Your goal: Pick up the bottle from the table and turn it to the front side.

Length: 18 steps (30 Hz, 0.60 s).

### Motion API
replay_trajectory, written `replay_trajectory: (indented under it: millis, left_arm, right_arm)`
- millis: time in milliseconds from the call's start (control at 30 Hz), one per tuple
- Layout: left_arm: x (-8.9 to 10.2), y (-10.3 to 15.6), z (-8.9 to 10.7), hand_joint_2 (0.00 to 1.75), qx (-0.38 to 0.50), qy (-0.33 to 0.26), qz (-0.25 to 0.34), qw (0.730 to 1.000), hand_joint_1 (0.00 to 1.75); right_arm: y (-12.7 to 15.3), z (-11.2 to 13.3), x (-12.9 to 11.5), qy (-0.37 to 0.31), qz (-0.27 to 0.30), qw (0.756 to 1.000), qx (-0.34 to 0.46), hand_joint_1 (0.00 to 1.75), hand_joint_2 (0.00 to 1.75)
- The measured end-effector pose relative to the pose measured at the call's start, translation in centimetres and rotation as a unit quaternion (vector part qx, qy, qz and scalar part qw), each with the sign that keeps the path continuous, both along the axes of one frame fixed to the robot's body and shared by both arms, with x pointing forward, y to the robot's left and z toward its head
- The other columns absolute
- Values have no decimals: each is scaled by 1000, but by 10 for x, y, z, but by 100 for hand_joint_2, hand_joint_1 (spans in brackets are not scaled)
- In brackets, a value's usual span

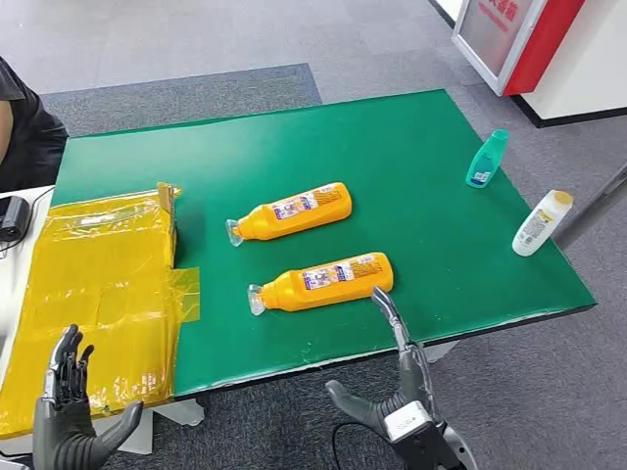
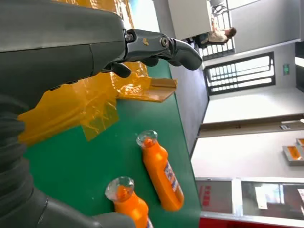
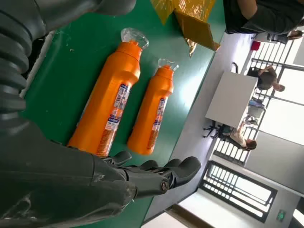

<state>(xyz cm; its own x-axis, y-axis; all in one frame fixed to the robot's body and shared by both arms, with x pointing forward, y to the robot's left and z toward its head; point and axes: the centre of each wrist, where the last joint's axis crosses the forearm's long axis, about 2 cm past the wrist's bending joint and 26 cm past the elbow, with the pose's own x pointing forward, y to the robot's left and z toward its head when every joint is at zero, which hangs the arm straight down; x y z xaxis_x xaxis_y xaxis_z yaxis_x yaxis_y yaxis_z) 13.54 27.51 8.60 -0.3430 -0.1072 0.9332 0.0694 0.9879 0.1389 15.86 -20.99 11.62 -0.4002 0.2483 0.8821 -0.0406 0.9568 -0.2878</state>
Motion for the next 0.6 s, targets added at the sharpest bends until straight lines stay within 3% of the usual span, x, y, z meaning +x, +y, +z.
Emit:
replay_trajectory:
  millis: [400,600]
  left_arm:
    - [-2,10,-1,175,-13,9,24,1000,0]
    - [-3,6,-2,175,-19,22,19,999,0]
  right_arm:
    - [2,-3,1,1,4,1000,-8,0,175]
    - [1,-1,0,12,-11,998,-54,0,175]
